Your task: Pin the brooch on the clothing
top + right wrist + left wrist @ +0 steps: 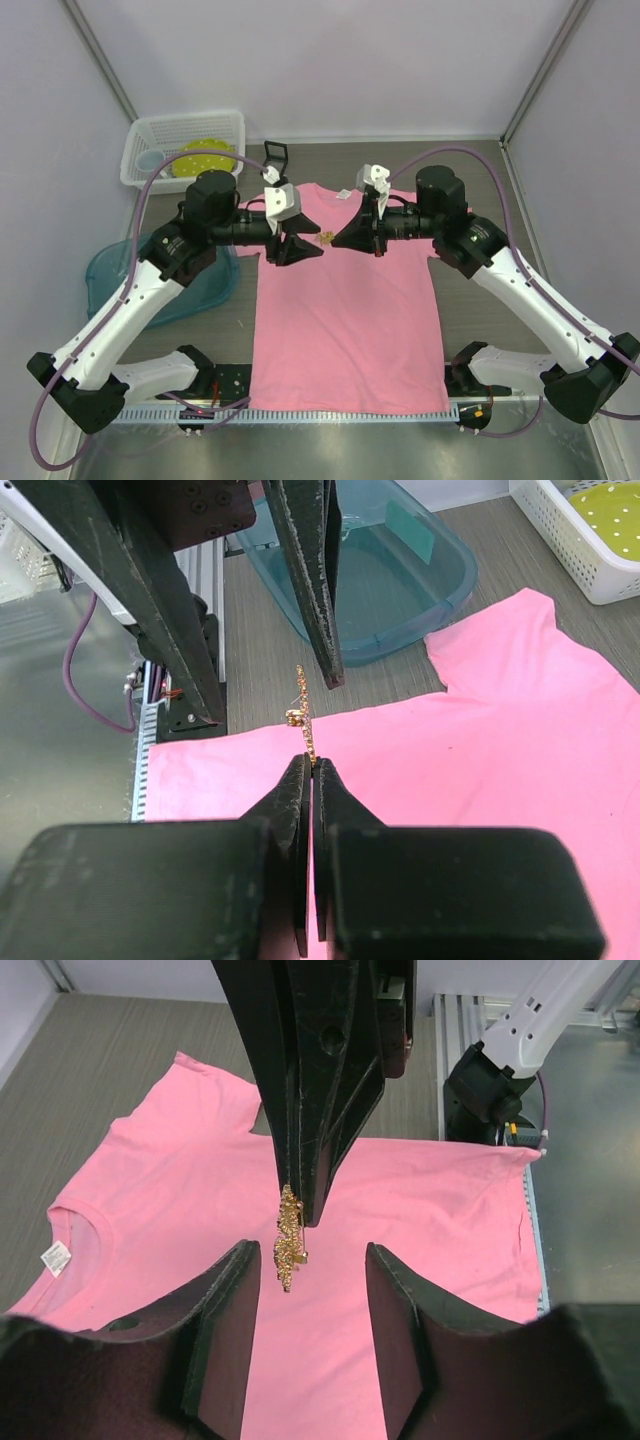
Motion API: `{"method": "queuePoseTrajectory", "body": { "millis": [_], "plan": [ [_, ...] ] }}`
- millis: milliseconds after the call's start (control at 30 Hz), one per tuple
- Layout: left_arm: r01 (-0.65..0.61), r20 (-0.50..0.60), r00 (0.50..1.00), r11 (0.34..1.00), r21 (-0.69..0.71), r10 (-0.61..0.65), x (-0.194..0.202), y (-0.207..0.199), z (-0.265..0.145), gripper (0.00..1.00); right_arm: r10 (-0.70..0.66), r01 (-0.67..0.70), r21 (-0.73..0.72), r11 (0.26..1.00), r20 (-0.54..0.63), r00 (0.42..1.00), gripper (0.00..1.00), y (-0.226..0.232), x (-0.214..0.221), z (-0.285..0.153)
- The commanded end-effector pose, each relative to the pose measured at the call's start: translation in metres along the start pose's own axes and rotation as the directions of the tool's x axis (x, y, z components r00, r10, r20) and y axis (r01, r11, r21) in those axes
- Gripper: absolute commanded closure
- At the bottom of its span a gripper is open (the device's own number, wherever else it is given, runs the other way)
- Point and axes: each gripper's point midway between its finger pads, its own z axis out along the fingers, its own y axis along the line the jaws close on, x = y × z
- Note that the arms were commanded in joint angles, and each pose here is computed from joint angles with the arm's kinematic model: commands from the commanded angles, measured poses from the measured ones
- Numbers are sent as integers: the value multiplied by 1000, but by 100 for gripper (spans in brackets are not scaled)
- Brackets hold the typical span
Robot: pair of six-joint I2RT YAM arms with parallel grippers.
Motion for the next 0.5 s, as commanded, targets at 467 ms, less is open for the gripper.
{"method": "queuePoseTrajectory", "body": {
  "millis": [467],
  "plan": [
    [104, 69, 993, 988, -117, -96, -9, 19, 10, 60, -31, 30, 23, 999, 67, 997, 99, 5, -28, -7]
  ]
}}
